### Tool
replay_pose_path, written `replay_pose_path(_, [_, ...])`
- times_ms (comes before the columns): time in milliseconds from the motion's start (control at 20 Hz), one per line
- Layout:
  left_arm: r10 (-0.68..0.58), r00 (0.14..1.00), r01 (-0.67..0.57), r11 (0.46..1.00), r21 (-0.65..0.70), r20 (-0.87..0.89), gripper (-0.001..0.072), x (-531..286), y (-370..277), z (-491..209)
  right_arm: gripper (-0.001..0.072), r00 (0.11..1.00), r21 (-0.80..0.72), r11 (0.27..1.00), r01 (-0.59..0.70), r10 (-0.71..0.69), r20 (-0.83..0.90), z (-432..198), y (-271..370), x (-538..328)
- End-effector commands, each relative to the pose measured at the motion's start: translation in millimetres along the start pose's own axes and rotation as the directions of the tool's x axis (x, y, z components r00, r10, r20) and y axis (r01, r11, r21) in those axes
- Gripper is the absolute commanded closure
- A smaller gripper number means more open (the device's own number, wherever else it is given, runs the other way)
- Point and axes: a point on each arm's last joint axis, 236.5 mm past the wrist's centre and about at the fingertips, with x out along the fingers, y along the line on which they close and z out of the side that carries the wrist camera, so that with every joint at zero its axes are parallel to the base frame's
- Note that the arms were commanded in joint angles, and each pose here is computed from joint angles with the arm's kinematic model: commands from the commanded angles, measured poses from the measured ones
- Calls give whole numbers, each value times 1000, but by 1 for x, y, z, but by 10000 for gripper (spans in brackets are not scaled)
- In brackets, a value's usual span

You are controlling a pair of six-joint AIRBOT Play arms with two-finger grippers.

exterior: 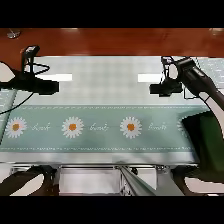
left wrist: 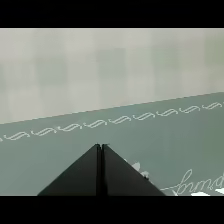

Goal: Fold the shirts.

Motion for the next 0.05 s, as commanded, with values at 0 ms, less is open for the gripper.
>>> replay_pose_path(0, [0, 1000, 0, 1000, 0, -2, 683, 0, 0, 0, 694, 1000, 1, 1000, 2, -2, -1, 0, 0, 0])
